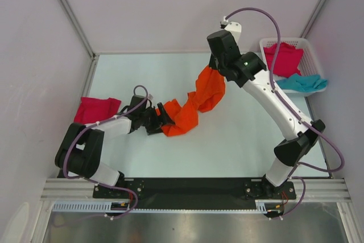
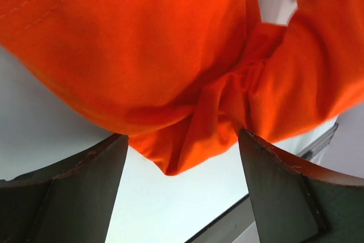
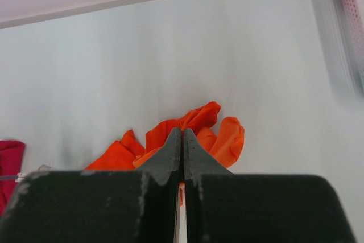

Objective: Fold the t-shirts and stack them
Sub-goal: Flatten out the tshirt

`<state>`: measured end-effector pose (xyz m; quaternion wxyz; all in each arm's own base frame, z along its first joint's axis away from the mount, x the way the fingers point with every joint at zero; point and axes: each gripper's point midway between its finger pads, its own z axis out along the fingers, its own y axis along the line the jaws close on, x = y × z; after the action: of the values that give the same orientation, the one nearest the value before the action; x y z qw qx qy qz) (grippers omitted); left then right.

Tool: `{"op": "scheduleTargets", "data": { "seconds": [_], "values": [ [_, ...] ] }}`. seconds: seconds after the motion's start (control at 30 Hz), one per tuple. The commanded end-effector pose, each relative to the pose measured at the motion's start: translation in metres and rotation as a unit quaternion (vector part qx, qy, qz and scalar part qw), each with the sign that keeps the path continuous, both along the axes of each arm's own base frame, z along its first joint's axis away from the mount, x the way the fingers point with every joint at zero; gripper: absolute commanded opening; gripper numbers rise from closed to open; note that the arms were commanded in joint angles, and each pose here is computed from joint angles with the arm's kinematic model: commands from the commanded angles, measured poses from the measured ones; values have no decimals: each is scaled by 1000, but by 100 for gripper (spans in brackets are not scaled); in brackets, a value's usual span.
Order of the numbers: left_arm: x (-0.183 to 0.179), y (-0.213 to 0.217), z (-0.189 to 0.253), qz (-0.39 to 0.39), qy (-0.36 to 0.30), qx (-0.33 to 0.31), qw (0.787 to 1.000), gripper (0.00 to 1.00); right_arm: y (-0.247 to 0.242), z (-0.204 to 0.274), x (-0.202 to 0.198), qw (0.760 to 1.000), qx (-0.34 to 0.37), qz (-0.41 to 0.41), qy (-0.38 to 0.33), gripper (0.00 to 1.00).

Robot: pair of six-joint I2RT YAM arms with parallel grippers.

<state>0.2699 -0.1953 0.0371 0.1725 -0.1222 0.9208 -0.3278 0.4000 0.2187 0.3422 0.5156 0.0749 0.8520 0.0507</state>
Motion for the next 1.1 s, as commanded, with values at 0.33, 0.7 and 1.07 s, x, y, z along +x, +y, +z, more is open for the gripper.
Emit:
{"op": "scheduleTargets", "data": {
  "seconds": [0.33,0.7,1.07],
  "values": [
    [42,44,29,118,-63,115,984,86,-41,37,-43,998,40,-30,-37,0],
    [57,60,22,138,-61,147,977,87,-41,29,-58,999,34,-27,-24,0],
    [78,76,7,155,-49,128,978,52,-42,30,-70,999,28,-26,-19,0]
  ]
}}
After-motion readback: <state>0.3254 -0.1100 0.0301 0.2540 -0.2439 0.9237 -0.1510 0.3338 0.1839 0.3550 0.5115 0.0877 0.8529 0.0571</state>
